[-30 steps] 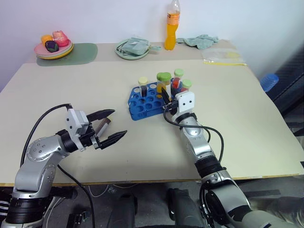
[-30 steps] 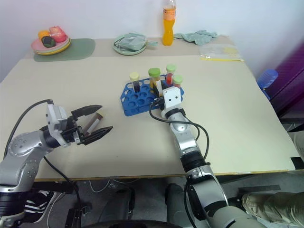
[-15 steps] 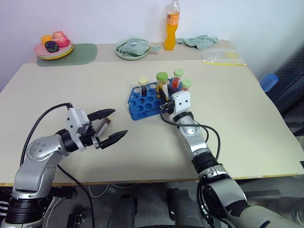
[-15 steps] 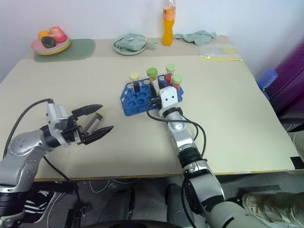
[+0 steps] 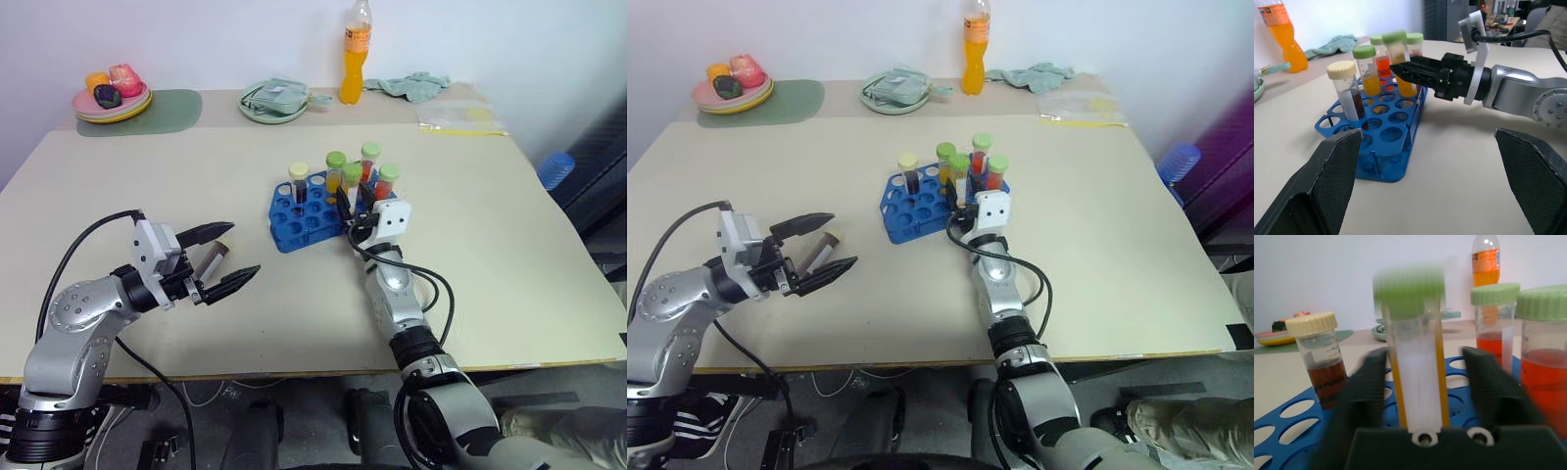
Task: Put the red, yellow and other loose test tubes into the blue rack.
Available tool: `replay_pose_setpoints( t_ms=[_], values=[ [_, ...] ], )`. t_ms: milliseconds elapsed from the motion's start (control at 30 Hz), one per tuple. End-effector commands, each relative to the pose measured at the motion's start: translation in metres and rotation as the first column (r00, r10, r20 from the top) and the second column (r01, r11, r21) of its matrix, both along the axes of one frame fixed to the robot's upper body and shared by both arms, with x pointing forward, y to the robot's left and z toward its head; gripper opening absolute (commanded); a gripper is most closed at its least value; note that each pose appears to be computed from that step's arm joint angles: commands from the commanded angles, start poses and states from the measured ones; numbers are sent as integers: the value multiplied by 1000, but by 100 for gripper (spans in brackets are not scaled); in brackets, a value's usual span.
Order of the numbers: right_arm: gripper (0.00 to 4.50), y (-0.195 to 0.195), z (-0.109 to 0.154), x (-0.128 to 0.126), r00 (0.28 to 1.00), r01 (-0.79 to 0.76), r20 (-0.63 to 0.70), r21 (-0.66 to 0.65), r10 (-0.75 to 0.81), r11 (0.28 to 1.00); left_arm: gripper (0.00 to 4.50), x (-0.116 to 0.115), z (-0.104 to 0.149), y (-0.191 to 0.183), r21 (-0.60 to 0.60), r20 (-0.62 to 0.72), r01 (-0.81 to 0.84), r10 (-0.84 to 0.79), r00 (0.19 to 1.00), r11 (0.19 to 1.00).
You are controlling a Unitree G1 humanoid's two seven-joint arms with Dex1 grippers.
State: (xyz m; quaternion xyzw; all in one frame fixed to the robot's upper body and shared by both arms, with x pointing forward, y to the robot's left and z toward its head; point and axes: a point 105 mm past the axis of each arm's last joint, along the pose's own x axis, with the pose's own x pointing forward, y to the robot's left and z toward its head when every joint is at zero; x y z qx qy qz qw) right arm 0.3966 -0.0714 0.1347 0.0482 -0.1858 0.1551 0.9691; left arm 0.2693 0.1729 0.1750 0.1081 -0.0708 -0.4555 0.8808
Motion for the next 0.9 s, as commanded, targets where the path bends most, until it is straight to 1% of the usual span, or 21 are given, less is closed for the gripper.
replay_pose_setpoints(
  t_ms=[33,100,167,267,367,400,467,500,567,600,633,667,700,733,800,833,867,900],
  values=[
    [435,0,18,-8,994,-23,108,-63,30,998,450,-4,12,1,8,50,4,-4,999,1000],
    [435,-5,20,-11,992,-31,117,-94,42,995,450,-5,11,2,10,48,-4,3,999,1000],
    [435,-14,25,-23,986,-57,148,-172,83,983,450,-7,11,6,14,46,-16,15,999,1000],
    [435,-35,31,-38,985,-26,156,-259,69,966,450,-9,12,13,7,31,-47,47,998,999],
    [435,-51,36,-51,991,-18,125,-255,52,967,450,-11,14,22,14,25,-79,79,997,997],
    [435,-54,38,-57,990,-42,121,-285,79,958,450,-10,14,25,18,17,-101,101,995,995],
    [435,-56,46,-69,980,-149,80,-309,182,939,450,-1,18,33,54,-11,-187,187,982,981],
    [435,-56,54,-75,965,-217,71,-321,252,922,450,6,25,37,55,-27,-245,247,969,968],
    [435,-48,63,-83,944,-289,60,-327,325,900,450,12,32,48,55,-50,-308,311,949,950],
    [435,-44,70,-91,907,-388,41,-309,420,868,450,17,33,52,76,-82,-357,362,928,931],
    [435,-35,78,-99,856,-483,19,-329,517,812,450,20,35,59,122,-116,-388,402,908,913],
    [435,-28,83,-110,782,-592,-27,-343,622,729,450,24,38,65,145,-158,-425,445,881,893],
    [435,-24,88,-117,721,-662,-71,-362,689,656,450,25,41,64,161,-201,-422,448,871,892],
    [435,-21,91,-120,689,-695,-99,-373,718,615,450,25,44,65,160,-249,-423,451,857,892],
    [435,-13,94,-126,621,-752,-143,-388,771,533,450,28,41,75,238,-310,-450,506,805,861],
    [435,-11,92,-128,591,-775,-166,-388,789,499,450,28,39,75,257,-354,-436,504,788,862],
    [435,-7,90,-129,569,-790,-182,-395,802,470,450,28,37,74,277,-388,-414,495,778,867],
    [435,-5,89,-128,562,-790,-186,-408,806,457,450,26,32,71,292,-441,-384,480,759,876]
  ],
)
